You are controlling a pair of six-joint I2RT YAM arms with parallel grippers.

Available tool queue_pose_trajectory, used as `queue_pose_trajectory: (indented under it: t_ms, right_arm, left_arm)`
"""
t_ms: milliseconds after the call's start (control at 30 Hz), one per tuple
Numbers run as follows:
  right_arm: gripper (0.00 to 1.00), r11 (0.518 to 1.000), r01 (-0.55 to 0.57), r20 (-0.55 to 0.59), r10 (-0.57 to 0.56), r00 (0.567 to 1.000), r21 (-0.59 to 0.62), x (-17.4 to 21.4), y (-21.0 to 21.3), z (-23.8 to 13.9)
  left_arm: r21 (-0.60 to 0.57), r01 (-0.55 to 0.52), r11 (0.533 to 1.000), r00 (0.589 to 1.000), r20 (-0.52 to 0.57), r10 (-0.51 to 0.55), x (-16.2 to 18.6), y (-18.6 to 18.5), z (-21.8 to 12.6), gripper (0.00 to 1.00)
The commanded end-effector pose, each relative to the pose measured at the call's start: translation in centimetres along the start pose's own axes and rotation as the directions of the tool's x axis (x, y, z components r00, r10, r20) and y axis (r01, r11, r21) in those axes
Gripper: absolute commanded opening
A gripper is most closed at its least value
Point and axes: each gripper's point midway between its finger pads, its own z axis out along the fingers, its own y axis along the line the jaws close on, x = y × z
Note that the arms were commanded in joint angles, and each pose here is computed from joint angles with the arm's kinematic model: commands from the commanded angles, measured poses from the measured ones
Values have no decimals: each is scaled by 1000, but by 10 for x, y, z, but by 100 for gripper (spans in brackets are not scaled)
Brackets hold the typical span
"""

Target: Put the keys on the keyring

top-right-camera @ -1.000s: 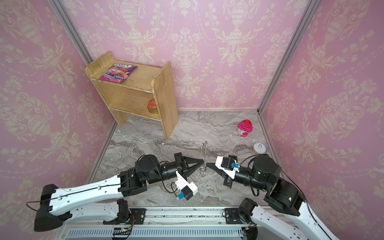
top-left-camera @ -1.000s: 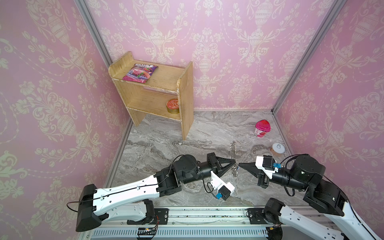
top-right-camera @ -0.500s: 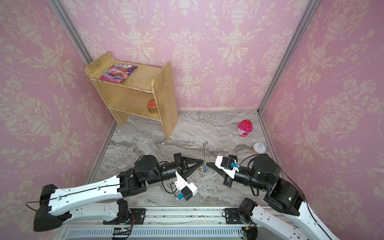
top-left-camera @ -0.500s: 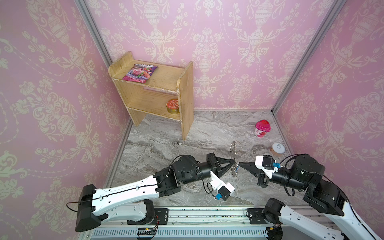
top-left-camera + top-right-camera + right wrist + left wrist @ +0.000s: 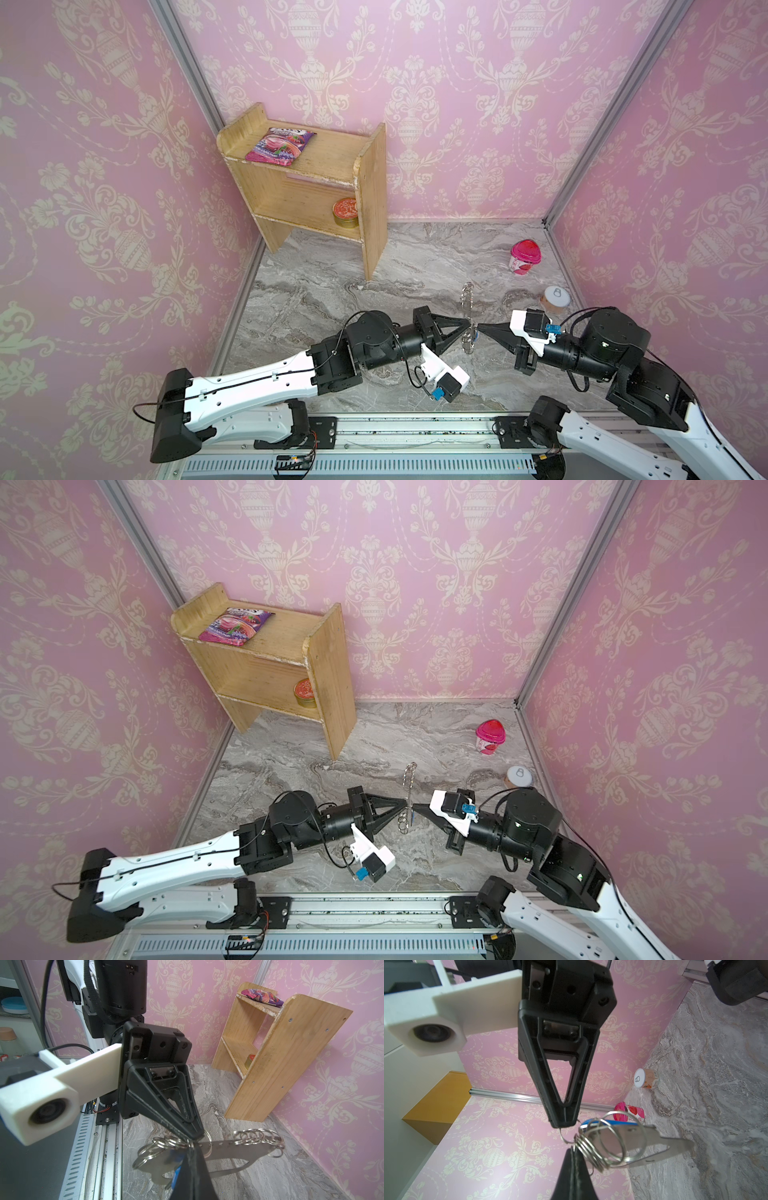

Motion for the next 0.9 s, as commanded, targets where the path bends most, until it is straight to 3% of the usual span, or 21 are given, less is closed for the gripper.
queue_pose_trajectory:
  t_ms: [0, 867]
  right_arm:
    - [0, 999, -14, 27, 13, 1000, 48, -13, -10, -3]
    - [0, 995, -16, -48, 21, 999, 102, -1, -22, 3]
  left_arm:
    - [-7, -21, 1000, 999, 29, 21, -9, 2, -5, 0]
    - [-18, -36, 999, 998, 54, 37, -18, 5, -11, 0]
